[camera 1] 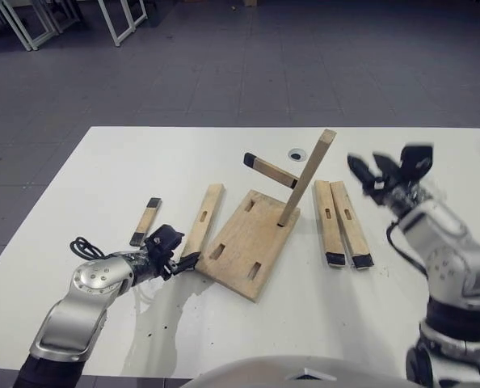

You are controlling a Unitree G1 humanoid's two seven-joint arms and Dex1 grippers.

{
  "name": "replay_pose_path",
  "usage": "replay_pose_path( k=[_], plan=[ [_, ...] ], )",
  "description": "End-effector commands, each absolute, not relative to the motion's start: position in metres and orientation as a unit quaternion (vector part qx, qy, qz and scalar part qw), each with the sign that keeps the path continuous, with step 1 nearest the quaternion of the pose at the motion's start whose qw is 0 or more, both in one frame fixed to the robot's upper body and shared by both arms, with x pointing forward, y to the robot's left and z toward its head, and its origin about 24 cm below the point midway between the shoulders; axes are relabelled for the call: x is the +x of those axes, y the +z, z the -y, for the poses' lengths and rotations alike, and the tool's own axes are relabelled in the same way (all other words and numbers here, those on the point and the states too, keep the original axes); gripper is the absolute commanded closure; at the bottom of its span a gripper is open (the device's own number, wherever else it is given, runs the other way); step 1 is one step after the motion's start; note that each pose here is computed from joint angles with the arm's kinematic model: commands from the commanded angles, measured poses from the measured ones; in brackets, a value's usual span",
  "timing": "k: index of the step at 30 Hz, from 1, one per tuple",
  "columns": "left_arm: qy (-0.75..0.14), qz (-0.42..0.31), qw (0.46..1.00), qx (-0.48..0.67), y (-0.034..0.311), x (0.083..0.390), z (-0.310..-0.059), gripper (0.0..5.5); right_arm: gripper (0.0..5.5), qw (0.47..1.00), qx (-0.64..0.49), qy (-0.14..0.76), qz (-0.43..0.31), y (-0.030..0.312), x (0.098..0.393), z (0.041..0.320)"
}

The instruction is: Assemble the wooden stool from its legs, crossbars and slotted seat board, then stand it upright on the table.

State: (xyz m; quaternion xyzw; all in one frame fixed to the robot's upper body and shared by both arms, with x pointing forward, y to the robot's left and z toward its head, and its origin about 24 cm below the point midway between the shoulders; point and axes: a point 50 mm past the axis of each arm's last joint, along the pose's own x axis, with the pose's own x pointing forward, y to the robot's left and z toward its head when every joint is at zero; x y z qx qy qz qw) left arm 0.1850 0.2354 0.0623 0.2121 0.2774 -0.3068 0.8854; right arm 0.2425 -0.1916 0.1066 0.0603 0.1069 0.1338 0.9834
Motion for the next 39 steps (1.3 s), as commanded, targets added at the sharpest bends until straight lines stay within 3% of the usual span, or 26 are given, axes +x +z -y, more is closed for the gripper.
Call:
replay_pose_path(
  k=[1,7,18,24,26,32,39],
  plan=[
    [-0.289,-0.307,0.877,0.232,0.044,0.178,-0.245,2.36,2.23,0.981,0.009,0.12,-0.151,0.078,0.221,0.201],
    [-0.288,-0.302,0.877,0.241,0.037,0.183,-0.245,2.36,2.23,0.967,-0.044,0.121,-0.222,0.043,0.2,0.206],
    [-0.358,-0.308,0.852,0.226,0.03,0.165,-0.213,2.36,2.23,0.954,-0.056,0.087,-0.283,0.025,0.191,0.207],
    [-0.383,-0.286,0.847,0.231,0.037,0.168,-0.192,2.36,3.17,0.95,-0.037,0.066,-0.302,0.021,0.197,0.212],
    [-0.365,-0.282,0.854,0.24,0.042,0.174,-0.191,2.36,3.44,0.954,-0.032,0.062,-0.291,0.026,0.204,0.213],
    [-0.22,-0.341,0.874,0.267,0.029,0.192,-0.224,2.36,3.44,0.971,-0.011,0.041,-0.234,0.043,0.223,0.217],
    [-0.13,-0.388,0.9,0.149,0.005,0.189,-0.218,2.36,3.44,0.992,0.001,0.033,-0.126,0.087,0.256,0.218]
  ],
)
